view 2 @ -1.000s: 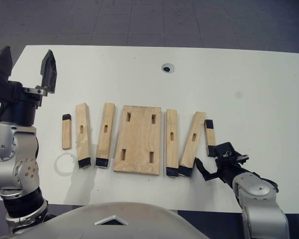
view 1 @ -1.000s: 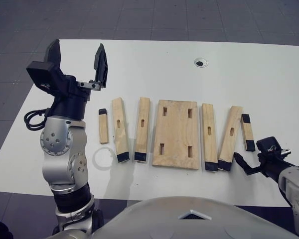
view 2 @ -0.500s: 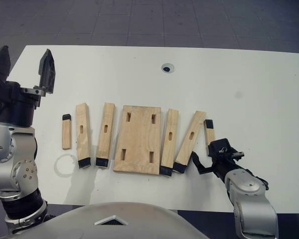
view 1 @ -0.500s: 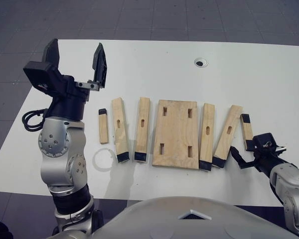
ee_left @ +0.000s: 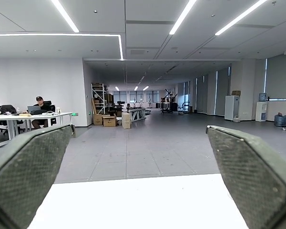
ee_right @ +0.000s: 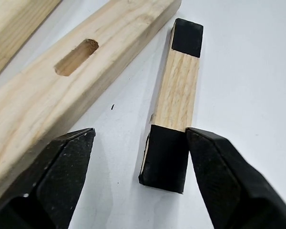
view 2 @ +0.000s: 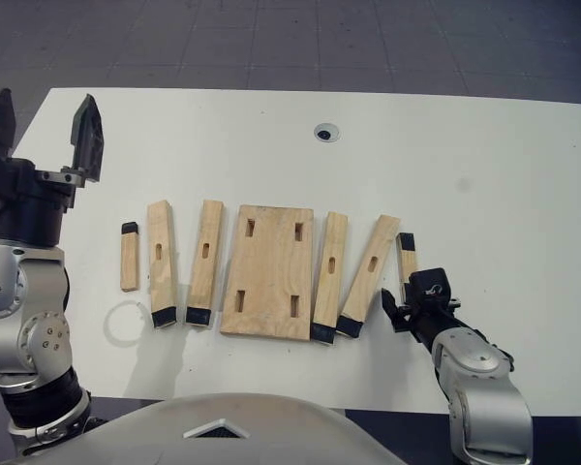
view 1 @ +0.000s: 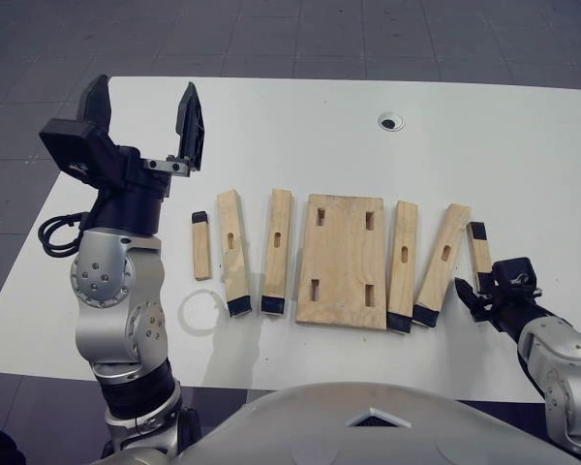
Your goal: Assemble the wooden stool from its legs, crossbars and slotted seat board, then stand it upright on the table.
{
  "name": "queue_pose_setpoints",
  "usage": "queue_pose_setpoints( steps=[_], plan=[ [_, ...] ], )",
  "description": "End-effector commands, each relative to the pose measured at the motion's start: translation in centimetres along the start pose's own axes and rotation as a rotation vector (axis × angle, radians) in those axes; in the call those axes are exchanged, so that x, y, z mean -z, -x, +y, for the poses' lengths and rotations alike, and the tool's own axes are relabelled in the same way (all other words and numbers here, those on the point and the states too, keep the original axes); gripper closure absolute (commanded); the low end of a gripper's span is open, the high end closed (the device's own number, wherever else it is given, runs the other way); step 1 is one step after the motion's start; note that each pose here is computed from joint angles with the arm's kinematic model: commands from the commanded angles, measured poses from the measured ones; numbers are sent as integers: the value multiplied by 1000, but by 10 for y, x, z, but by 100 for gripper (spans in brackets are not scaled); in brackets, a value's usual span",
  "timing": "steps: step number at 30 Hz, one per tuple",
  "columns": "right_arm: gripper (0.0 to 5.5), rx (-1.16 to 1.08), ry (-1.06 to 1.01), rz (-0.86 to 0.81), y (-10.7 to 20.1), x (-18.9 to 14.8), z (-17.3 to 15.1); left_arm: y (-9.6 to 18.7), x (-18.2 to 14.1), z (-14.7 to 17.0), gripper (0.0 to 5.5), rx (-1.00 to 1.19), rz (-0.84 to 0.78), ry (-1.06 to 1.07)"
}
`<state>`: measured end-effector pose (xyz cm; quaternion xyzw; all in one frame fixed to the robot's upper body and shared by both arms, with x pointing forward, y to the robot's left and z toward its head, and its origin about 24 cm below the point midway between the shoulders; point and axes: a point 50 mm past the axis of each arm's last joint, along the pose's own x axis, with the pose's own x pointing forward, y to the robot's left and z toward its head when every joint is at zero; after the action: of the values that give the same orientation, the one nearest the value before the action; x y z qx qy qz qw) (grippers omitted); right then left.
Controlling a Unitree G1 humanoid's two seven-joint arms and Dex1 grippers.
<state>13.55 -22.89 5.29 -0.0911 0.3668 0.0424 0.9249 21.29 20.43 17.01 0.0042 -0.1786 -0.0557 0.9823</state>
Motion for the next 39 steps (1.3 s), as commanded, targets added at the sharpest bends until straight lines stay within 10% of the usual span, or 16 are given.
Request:
queue_pose_setpoints(
  steps=[1,10,19,30,39],
  plan=[
    [281,-52,-73,175,-3,30,8,0,-1,1,33,-7,5,7],
    [432,-43,-49,173,-2,30,9,1,-1,1,33,-5,10,13],
    [450,12,-37,86,-1,13,-4,0,1,1,33,1,29,23],
    [539,156,142,-409,24,-79,-8,-3,25,-3,33,107,239,206],
    [539,-66,125,-630,16,-83,35,-5,21,-35,33,412,382,544]
  ],
)
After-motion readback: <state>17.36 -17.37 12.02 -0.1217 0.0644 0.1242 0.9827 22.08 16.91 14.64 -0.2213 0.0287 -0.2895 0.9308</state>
